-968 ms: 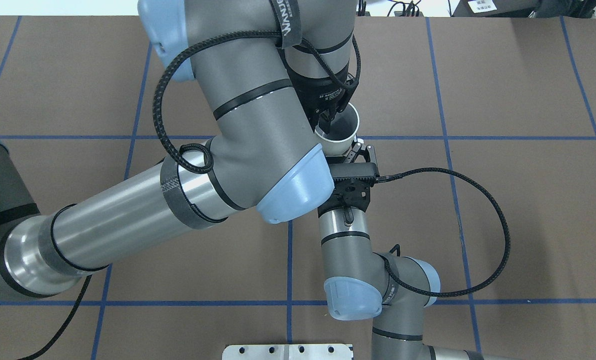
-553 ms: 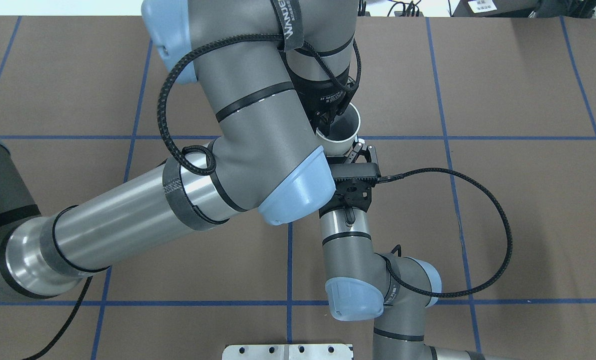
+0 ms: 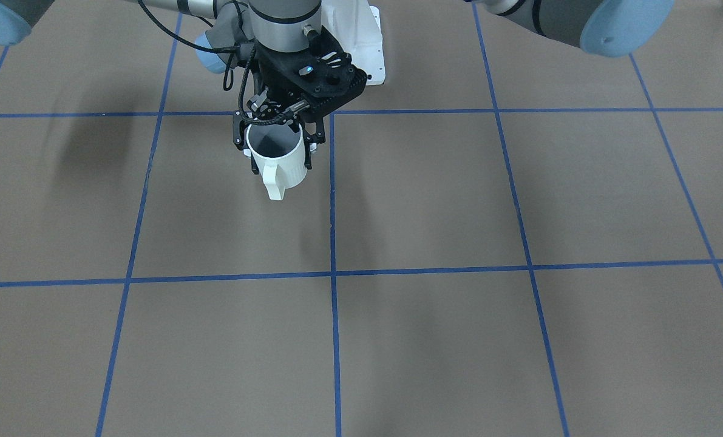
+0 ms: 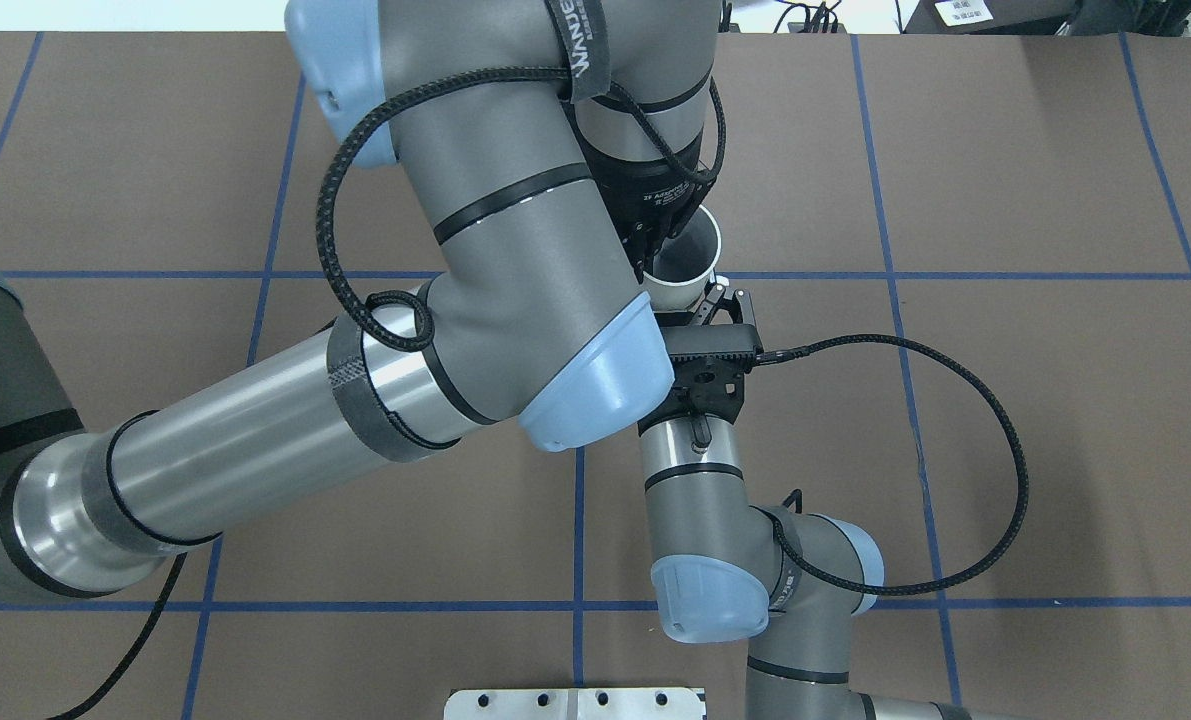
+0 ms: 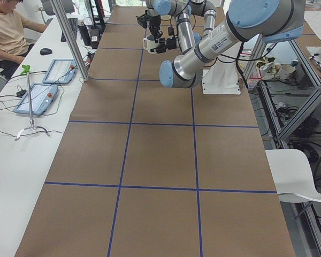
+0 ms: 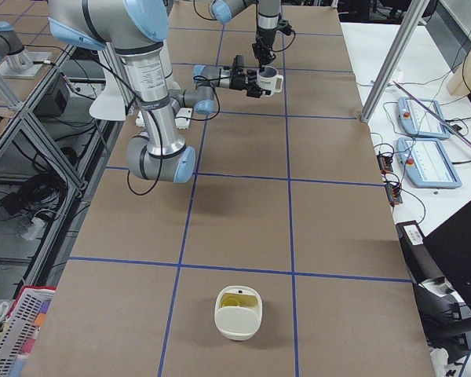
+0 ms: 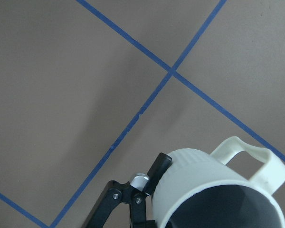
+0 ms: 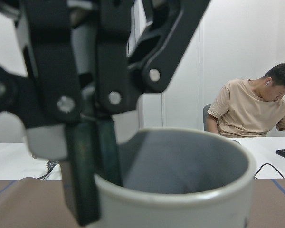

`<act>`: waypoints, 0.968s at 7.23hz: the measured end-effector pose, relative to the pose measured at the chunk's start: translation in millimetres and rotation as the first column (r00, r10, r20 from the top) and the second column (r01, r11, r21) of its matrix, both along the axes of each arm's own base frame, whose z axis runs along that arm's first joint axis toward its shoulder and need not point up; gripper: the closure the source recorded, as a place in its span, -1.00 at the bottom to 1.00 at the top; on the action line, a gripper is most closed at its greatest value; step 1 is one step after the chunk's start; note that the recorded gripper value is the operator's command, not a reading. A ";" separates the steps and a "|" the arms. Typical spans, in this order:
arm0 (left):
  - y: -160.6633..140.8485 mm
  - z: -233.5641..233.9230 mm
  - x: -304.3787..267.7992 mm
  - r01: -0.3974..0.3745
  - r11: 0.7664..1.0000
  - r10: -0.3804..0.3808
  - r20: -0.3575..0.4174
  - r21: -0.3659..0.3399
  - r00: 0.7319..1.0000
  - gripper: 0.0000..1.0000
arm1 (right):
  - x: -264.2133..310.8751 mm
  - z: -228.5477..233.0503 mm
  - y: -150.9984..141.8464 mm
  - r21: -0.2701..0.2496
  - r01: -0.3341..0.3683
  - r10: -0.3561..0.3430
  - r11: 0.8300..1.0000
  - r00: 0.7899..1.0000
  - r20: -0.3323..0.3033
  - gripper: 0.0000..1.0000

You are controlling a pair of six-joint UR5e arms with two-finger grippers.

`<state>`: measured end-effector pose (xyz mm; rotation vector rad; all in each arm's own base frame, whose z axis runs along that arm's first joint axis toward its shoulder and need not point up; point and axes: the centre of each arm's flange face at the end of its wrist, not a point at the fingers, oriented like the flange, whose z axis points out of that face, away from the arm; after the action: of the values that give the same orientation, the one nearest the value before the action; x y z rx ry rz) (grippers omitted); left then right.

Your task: Left arm hands cup to right arm to dump lemon

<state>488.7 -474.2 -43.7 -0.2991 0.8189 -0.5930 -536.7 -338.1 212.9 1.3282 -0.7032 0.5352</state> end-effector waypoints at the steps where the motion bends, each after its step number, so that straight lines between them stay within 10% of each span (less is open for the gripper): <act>1: 0.2 -0.1 0.4 -0.001 1.000 0.001 0.000 0.001 1.000 1.00 | 0.0 2.9 -0.1 -0.002 0.003 -0.003 1.000 1.000 -0.007 -1.00; 7: -1.2 -17.0 -49.9 0.021 0.997 -0.015 -0.071 0.079 0.997 1.00 | -24.0 46.4 3.1 -0.025 0.029 -0.032 0.999 0.994 -0.101 -1.00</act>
<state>438.8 -475.4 -60.7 -0.2409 0.9113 -0.5675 -560.8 -335.1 259.3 1.3110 -0.6306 0.4473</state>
